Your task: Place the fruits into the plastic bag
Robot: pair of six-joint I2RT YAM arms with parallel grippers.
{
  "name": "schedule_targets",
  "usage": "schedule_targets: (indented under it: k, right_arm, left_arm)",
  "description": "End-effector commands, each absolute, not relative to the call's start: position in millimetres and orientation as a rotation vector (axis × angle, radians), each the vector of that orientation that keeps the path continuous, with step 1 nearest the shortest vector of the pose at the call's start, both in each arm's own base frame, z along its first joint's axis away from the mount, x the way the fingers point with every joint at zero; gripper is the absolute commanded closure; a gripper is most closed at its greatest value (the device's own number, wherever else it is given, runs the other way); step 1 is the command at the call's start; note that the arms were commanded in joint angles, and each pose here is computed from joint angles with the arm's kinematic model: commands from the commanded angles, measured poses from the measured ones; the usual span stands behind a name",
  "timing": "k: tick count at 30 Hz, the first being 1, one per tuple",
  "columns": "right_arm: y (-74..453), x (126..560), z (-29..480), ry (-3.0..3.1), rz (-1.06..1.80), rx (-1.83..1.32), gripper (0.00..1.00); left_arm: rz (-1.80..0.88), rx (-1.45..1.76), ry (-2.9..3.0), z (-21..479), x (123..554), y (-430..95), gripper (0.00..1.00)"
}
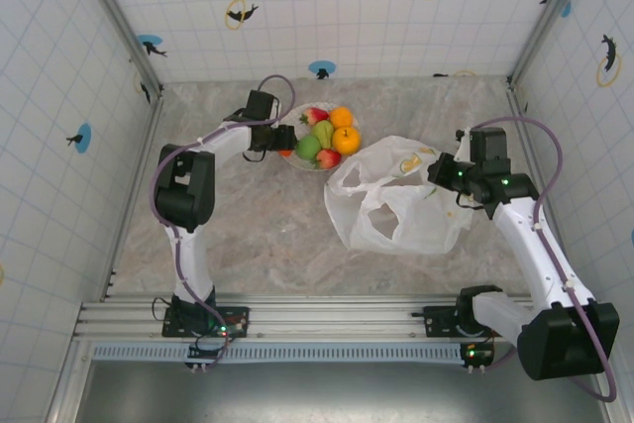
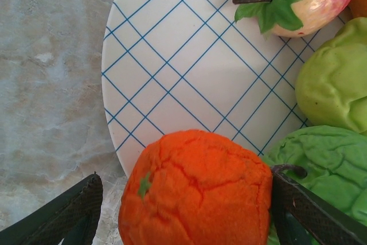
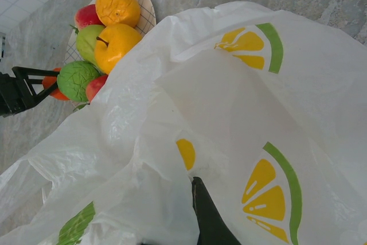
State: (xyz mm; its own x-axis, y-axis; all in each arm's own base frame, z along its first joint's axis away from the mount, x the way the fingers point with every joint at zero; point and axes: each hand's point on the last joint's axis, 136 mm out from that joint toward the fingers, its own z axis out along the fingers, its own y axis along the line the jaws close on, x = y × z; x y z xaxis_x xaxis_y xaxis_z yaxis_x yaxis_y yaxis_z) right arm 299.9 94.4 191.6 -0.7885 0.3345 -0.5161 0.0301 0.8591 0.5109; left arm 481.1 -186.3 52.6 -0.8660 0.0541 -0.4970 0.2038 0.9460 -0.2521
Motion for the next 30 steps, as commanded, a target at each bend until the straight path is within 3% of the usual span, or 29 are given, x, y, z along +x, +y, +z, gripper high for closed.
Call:
schedule_targets:
  k: [1,13,20,24,30]
  right_arm:
    - [93,302,191,2.403,0.646,0.262,1.00]
    - [93,299,188,2.407,0.647,0.266,1.00]
    - [93,298,189,2.403,0.648,0.268,1.00]
    - [92,298,189,2.401,0.649,0.272,1.00]
    - [96,299,192,2.380,0.688,0.288,1.00]
  left_arm:
    - [-0.370,0.212,2.627,47,480,-184,0.22]
    - [-0.367,0.213,2.649,37,484,-186,0.22]
    - [-0.373,0.204,2.634,39,488,-187,0.33]
    - [-0.358,0.186,2.609,52,491,-185,0.41]
    - [-0.314,0.123,2.517,100,482,-170,0.43]
